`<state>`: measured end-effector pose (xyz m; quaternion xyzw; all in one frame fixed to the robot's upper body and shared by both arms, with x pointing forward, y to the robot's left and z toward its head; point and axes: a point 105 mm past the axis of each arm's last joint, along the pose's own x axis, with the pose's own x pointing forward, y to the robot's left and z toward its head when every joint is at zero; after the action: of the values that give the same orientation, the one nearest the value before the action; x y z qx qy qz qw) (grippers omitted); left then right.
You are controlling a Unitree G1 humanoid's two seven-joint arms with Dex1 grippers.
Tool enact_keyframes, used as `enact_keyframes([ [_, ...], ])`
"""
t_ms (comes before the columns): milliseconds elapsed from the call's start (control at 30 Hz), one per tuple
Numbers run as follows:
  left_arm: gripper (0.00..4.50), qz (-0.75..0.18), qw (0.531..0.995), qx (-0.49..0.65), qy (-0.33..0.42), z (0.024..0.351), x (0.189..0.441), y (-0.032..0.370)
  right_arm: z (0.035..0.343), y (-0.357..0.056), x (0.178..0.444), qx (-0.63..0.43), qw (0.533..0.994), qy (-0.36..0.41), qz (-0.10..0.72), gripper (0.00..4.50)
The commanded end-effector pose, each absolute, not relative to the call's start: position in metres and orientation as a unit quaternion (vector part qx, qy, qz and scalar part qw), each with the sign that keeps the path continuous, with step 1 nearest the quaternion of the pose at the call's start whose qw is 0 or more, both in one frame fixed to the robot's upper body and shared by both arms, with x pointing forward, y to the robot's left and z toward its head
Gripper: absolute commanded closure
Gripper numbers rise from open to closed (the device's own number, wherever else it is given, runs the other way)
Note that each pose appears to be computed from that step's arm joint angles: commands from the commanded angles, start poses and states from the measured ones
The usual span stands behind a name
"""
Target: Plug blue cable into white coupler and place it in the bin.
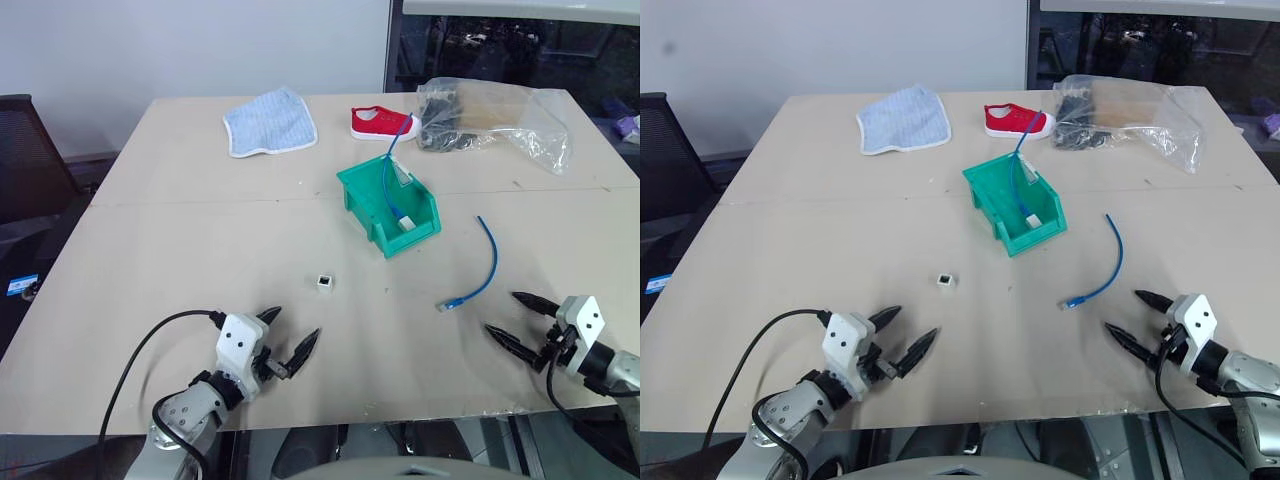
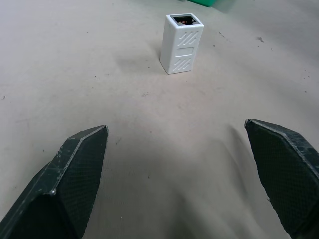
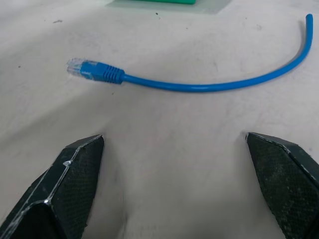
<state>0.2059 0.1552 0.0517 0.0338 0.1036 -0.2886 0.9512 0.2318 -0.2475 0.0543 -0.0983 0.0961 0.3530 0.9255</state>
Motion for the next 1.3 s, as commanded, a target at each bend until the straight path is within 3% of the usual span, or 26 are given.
enact_keyframes([
  [33, 0.0, -0.309, 0.943, 0.031, 0.122, 0.044, 0.198, 0.15, 0.063, -0.257, 0.231, -0.114, 0.923, 0.093, 0.355, 0.03],
  [167, 0.0, -0.384, 0.918, 0.046, 0.088, 0.071, 0.201, 0.138, 0.078, -0.249, 0.233, -0.12, 0.898, 0.105, 0.409, 0.03],
  [300, 0.0, -0.521, 0.845, 0.108, 0.058, 0.106, 0.202, 0.118, 0.097, -0.236, 0.244, -0.179, 0.848, 0.113, 0.486, 0.03],
  [433, 0.0, -0.591, 0.791, 0.148, 0.048, 0.13, 0.211, 0.109, 0.106, -0.22, 0.258, -0.225, 0.808, 0.104, 0.535, 0.03],
  [667, 0.0, -0.647, 0.737, 0.185, 0.057, 0.15, 0.22, 0.102, 0.104, -0.19, 0.267, -0.263, 0.739, 0.111, 0.61, 0.03],
  [900, 0.0, -0.66, 0.725, 0.184, 0.067, 0.153, 0.219, 0.102, 0.1, -0.17, 0.274, -0.285, 0.695, 0.139, 0.645, 0.03],
  [1033, 0.0, -0.658, 0.728, 0.183, 0.067, 0.154, 0.218, 0.101, 0.106, -0.161, 0.281, -0.284, 0.694, 0.134, 0.649, 1.24],
  [1167, 0.0, -0.652, 0.734, 0.18, 0.064, 0.155, 0.218, 0.101, 0.105, -0.159, 0.28, -0.289, 0.685, 0.135, 0.655, 3.24],
  [1267, 0.0, -0.648, 0.737, 0.181, 0.063, 0.159, 0.219, 0.102, 0.101, -0.161, 0.279, -0.298, 0.677, 0.14, 0.659, 4.47],
  [1300, 0.0, -0.647, 0.738, 0.182, 0.062, 0.16, 0.219, 0.102, 0.1, -0.162, 0.278, -0.298, 0.676, 0.141, 0.659, 4.47],
])
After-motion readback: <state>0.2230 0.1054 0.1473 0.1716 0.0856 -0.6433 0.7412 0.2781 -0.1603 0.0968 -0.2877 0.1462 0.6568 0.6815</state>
